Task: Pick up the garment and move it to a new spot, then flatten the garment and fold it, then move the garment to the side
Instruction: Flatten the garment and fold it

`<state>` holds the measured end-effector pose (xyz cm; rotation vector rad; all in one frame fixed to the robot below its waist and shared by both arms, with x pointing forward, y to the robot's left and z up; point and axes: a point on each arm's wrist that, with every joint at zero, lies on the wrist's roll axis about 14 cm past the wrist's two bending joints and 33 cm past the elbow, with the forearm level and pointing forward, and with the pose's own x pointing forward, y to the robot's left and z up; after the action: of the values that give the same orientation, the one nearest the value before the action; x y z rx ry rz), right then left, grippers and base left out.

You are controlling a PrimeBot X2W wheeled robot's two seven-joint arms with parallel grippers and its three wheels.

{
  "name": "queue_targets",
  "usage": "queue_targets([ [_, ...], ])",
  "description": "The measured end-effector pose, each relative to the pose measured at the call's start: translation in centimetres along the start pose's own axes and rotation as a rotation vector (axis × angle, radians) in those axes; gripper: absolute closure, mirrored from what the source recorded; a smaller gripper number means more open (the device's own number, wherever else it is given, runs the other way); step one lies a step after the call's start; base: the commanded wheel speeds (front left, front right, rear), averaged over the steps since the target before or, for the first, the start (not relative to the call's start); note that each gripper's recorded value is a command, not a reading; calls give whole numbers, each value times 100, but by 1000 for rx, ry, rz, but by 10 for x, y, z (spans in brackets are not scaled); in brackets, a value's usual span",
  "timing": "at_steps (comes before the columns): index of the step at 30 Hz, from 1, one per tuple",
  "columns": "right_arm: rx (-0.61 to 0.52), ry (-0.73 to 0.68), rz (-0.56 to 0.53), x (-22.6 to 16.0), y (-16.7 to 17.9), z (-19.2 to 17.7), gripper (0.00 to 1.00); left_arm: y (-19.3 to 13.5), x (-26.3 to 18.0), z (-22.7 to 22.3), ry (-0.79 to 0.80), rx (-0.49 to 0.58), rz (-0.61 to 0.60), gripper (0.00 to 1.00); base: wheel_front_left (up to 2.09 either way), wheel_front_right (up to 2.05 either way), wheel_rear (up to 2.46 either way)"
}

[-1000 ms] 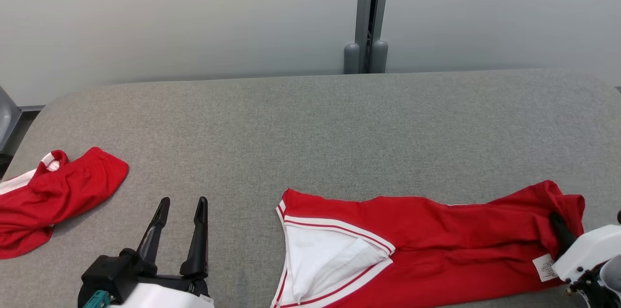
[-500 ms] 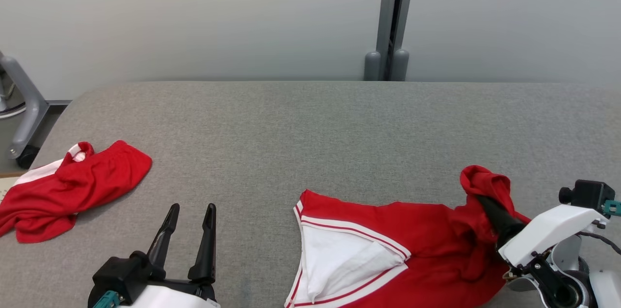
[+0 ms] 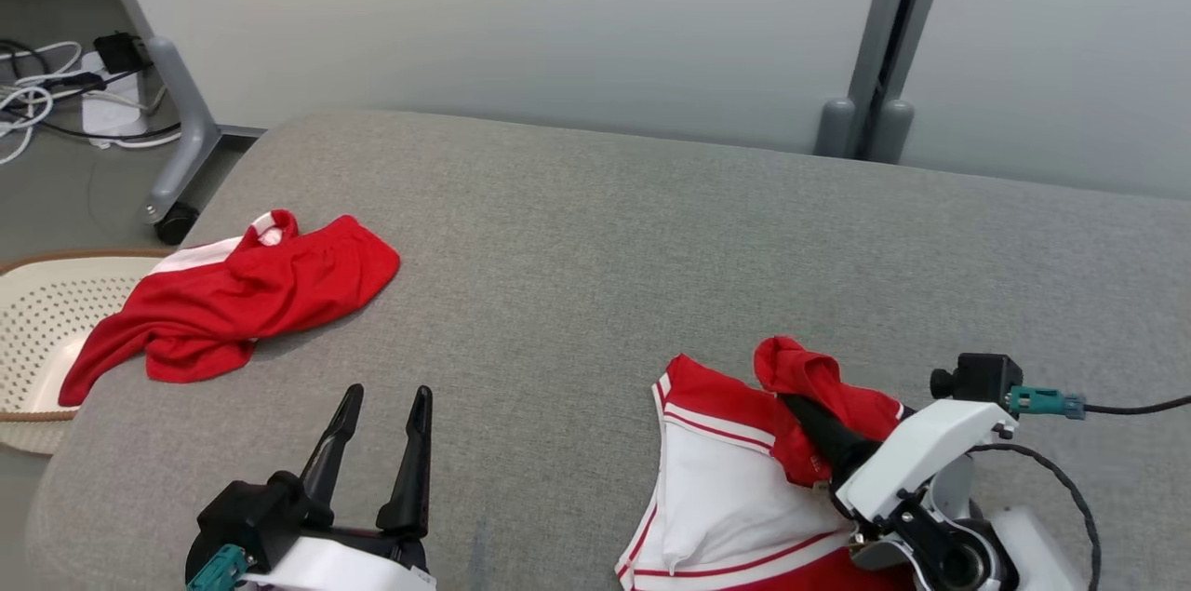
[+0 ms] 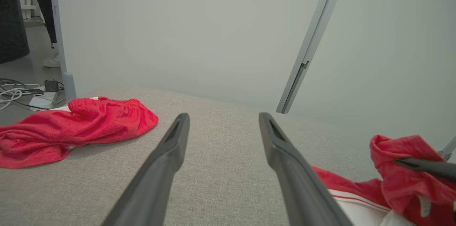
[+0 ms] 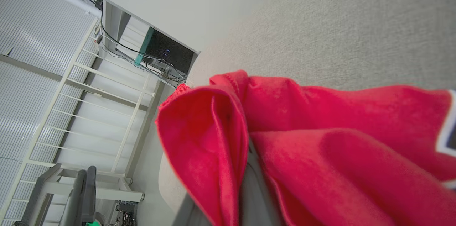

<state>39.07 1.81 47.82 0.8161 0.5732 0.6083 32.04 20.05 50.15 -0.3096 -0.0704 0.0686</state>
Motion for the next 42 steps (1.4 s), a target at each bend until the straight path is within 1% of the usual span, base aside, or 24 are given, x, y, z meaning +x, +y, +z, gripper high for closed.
queue_targets([
  [9, 44, 89, 30, 34, 14, -32, 100, 10, -5, 0, 5, 7, 31, 0, 0, 0, 0],
  [19, 46, 159, 31, 43, 19, -57, 100, 10, -2, 2, 5, 18, 26, 0, 0, 0, 0],
  [20, 46, 168, 32, 42, 20, -59, 69, 9, -1, 2, 5, 18, 23, 0, 0, 0, 0],
  [21, 47, 165, 30, 42, 20, -60, 14, 8, -1, 2, 5, 18, 22, 0, 0, 0, 0],
  [22, 47, 166, 32, 42, 21, -61, 0, 7, 0, 2, 5, 18, 17, 0, 0, 0, 0],
  [25, 43, 150, 39, 40, 25, -59, 0, 4, 1, 2, 5, 19, 7, 0, 0, 0, 0],
  [33, 5, 17, 120, 34, 55, -20, 0, -9, 5, 5, -2, 19, -35, 0, 0, 0, 0],
  [37, -33, -110, 146, 19, 58, 23, 0, -19, 9, 6, -9, 14, -66, 0, 0, 0, 0],
  [42, -122, -305, 73, -21, 25, 87, 0, -30, 11, 3, 0, 9, -93, 0, 0, 0, 0],
])
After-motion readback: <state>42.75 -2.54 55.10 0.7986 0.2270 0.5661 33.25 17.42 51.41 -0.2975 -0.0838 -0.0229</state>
